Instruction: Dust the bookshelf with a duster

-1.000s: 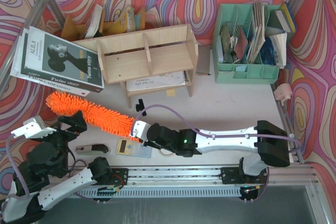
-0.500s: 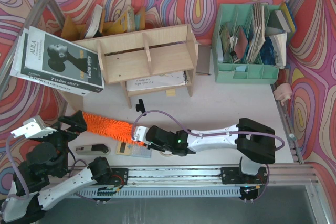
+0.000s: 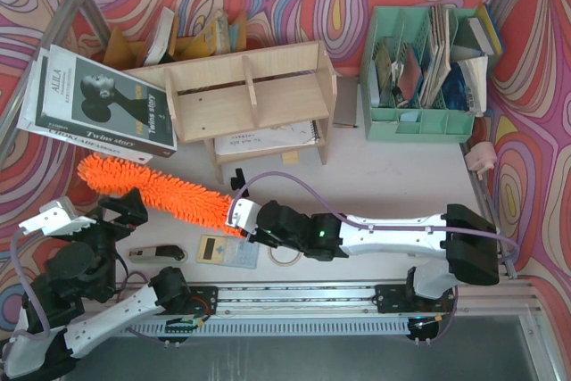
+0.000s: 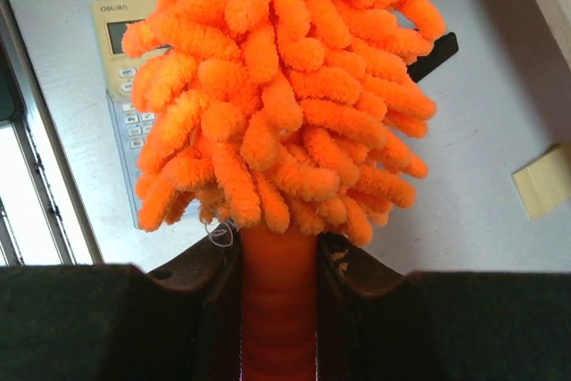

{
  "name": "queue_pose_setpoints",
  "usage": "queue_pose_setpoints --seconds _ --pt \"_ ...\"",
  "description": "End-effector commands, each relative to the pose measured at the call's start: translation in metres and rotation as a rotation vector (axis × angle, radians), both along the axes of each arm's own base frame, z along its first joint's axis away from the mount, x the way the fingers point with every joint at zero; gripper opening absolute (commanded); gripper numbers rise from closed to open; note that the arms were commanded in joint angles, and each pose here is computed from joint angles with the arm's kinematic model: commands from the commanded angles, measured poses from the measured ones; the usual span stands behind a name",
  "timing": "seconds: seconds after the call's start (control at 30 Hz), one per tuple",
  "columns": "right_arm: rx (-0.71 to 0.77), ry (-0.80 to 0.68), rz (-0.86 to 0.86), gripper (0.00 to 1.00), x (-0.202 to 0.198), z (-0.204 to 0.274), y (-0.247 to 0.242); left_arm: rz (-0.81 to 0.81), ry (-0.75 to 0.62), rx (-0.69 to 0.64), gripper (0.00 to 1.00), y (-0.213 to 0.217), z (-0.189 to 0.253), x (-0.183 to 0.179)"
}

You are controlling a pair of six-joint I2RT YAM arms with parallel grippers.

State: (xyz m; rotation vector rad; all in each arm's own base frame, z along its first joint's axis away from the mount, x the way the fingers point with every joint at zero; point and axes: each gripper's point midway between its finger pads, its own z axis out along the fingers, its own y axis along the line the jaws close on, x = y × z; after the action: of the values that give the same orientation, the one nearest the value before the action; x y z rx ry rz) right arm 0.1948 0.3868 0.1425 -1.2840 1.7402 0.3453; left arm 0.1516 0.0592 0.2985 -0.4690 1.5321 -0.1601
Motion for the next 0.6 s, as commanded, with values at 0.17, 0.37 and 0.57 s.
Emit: queue_pose_setpoints --seconds 0.17,0.37,0.57 --pt "-0.035 0.059 -0.062 0.0 -0.005 -0.033 -0.019 0.008 -0.009 -0.001 0.99 0.003 0.001 0.0" --pt "-0.059 0.04 -0.118 0.0 -0.008 -0.023 -0.053 0.008 -0.009 -0.001 0.99 0.003 0.001 0.0" --pt "-0.134 0.047 -0.145 0.0 -0.018 -0.014 -0.095 0.007 -0.009 -0.003 0.98 0.002 0.001 0.0"
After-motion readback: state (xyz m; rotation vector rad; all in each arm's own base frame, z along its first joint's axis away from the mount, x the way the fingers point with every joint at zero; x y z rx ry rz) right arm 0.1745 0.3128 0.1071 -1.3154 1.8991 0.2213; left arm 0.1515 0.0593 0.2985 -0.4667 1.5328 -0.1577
